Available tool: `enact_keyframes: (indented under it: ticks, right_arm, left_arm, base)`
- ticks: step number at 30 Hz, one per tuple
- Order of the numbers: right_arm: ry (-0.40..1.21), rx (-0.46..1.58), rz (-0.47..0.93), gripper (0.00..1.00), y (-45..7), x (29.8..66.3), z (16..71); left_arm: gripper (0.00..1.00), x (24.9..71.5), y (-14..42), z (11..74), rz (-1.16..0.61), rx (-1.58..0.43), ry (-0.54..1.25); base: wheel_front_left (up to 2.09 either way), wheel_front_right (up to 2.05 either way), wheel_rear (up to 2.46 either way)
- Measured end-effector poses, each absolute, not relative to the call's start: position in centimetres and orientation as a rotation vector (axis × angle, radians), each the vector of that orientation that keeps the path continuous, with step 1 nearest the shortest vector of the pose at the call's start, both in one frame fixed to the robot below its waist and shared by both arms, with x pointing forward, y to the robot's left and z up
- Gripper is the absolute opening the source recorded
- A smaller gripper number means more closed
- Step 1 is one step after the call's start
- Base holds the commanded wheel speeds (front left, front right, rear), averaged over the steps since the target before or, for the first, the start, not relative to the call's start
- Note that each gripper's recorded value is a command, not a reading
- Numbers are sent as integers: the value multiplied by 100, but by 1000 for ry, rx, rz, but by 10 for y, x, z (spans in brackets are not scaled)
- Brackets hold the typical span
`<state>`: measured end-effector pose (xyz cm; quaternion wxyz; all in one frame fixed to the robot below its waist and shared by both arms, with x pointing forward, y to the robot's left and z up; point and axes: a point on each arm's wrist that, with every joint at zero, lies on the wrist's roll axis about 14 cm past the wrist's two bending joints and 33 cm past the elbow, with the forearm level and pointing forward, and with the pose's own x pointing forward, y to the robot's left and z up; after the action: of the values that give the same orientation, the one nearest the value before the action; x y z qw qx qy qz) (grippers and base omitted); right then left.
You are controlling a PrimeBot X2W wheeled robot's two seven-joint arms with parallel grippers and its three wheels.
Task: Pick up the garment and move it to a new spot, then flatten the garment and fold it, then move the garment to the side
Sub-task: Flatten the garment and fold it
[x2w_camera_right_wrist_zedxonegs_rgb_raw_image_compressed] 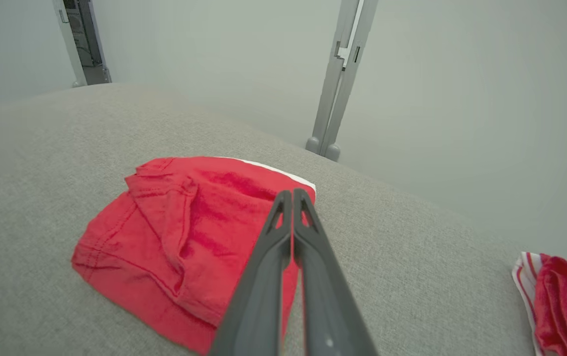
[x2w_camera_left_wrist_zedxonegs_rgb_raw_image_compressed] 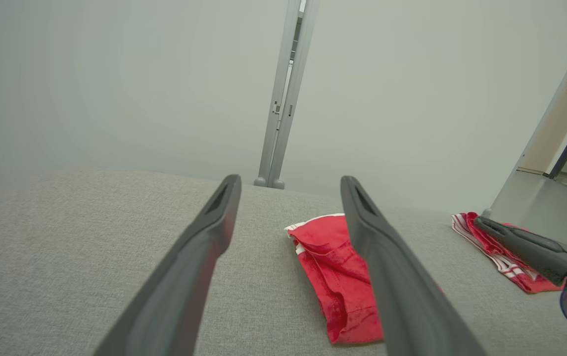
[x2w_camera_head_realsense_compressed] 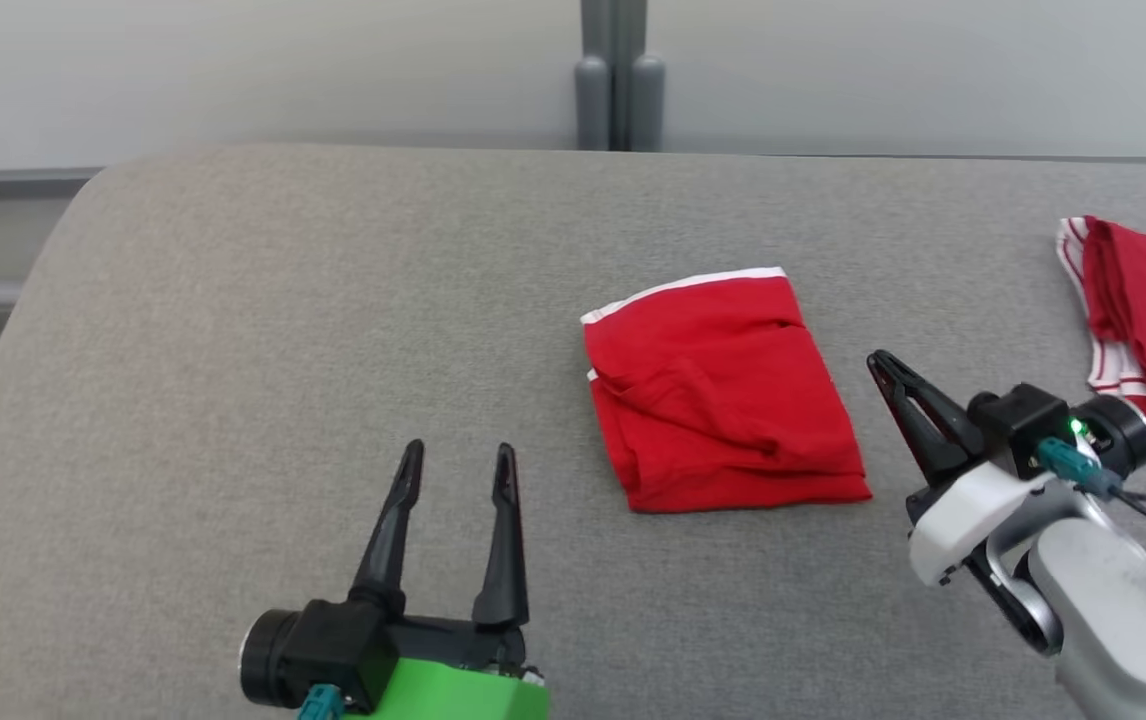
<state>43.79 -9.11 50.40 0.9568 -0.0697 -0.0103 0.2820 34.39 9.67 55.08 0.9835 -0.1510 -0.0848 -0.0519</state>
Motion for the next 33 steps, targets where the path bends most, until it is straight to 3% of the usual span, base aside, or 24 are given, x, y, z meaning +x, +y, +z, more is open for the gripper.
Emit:
enact_keyframes:
  ticks: [6, 12, 21, 30, 33]
  right_arm:
    - [114, -216, 724, 0, -68, 454, 469]
    - [256, -168, 833, 0, -48, 466, 434]
    - [409, -44, 1049, 0, 5, 433, 396]
    - [372, 32, 1222, 0, 36, 387, 421]
    - [322, 61, 1213, 0, 38, 392, 440]
  left_arm:
    - [100, 345, 102, 550, -80, -327, -163]
    - [100, 354, 115, 538, -18, -340, -122]
    - [100, 367, 125, 521, 22, -328, -72]
    - [100, 366, 125, 524, 19, -326, -83]
    - [100, 366, 123, 527, 12, -325, -93]
  base:
    - [0, 0, 0]
    - [0, 0, 0]
    - [0, 0, 0]
    - [0, 0, 0]
    - [0, 0, 0]
